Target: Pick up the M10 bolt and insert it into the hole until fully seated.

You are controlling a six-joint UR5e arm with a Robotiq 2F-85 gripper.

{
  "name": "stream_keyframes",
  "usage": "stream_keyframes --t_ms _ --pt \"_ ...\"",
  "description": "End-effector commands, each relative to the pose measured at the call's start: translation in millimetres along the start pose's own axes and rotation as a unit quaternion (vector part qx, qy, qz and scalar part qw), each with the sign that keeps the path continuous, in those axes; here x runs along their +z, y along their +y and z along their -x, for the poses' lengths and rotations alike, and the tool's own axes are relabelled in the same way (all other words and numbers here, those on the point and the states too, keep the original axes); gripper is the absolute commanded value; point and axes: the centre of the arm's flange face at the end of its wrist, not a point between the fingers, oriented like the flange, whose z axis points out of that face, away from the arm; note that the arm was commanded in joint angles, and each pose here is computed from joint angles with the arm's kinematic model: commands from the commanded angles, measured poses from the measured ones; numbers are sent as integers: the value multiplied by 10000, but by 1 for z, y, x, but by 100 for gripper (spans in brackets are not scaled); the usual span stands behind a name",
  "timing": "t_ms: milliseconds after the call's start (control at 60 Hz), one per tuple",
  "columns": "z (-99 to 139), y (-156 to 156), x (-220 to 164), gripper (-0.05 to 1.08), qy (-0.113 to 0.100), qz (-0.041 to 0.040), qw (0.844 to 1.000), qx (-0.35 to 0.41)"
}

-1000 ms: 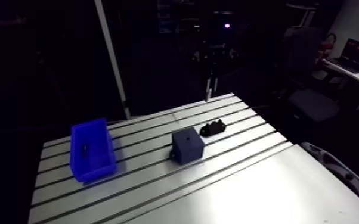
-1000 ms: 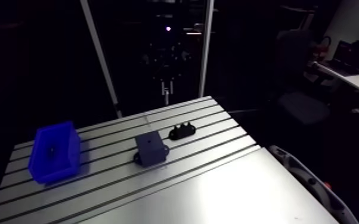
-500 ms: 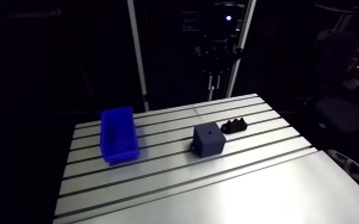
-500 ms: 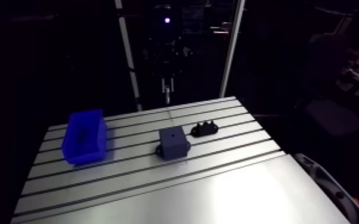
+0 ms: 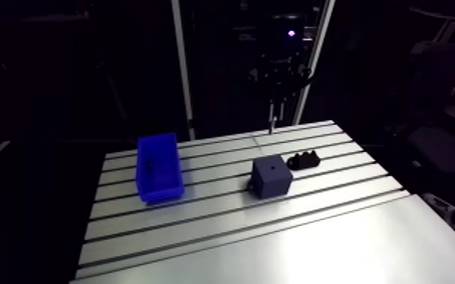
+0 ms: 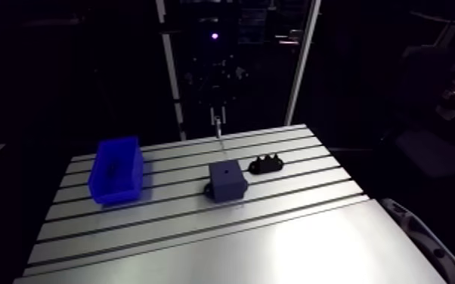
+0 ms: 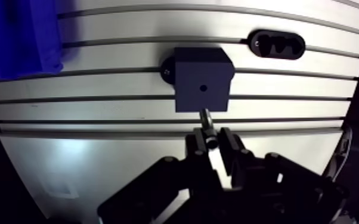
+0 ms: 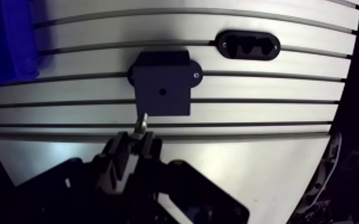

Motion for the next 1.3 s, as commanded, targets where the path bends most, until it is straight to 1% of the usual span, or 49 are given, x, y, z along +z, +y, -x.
stream_keyframes --t_ms 17,117,217,300,400,483,517,550,600,650,667,683,733,900,1300 --pt "-1 -1 9 108 -66 -3 10000 1" --pt "-1 -1 12 108 -48 0 10000 3" --pt "-5 1 18 108 43 39 10000 -6" --pt "-6 1 21 108 23 41 10000 -8" --pt "-6 1 24 108 6 22 10000 0" --pt "-8 1 31 108 -53 6 10000 -13" --pt "-8 1 37 108 -94 -13 10000 -15" --pt "-8 1 37 108 -94 -13 10000 -15" --pt "-9 1 39 108 -40 8 10000 -18" --pt "-11 2 41 108 68 39 10000 -47" --pt "-11 2 41 108 68 39 10000 -47" --pt "-12 2 41 108 112 58 9999 -60" --pt "-14 4 44 108 141 65 9999 -55" --pt "-15 5 47 108 119 57 9999 -54" --pt "-15 7 64 108 -42 6 10000 -37"
